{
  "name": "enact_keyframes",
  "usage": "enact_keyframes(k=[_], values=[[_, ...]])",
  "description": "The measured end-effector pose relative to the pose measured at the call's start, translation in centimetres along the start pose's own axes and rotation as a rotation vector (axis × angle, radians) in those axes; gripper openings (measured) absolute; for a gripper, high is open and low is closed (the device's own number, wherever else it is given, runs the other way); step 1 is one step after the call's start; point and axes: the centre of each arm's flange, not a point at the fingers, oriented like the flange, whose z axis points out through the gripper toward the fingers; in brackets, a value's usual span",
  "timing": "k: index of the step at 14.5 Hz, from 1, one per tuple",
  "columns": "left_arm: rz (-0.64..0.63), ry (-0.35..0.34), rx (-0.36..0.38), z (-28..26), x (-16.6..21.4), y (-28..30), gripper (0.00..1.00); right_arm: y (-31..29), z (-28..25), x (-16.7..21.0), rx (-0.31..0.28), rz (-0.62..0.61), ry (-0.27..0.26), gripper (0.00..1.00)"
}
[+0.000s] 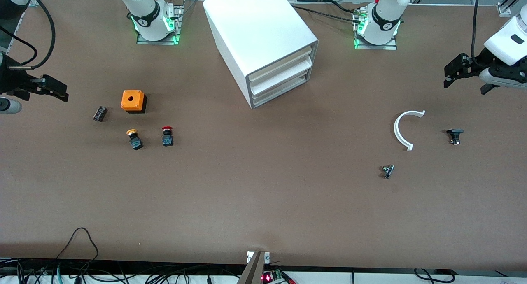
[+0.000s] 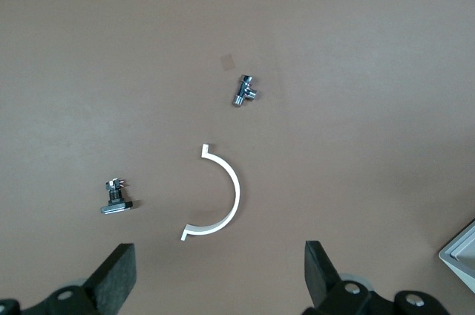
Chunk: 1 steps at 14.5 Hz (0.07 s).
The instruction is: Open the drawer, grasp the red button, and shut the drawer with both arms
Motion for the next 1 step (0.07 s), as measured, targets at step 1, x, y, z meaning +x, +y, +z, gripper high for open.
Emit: enact_keyframes(k=[1], values=[[0.001, 0.000, 0.000, 0.00, 0.01, 0.05, 1.00, -0.37, 0.05, 0.03, 0.008, -0.005, -0.001, 1.00]])
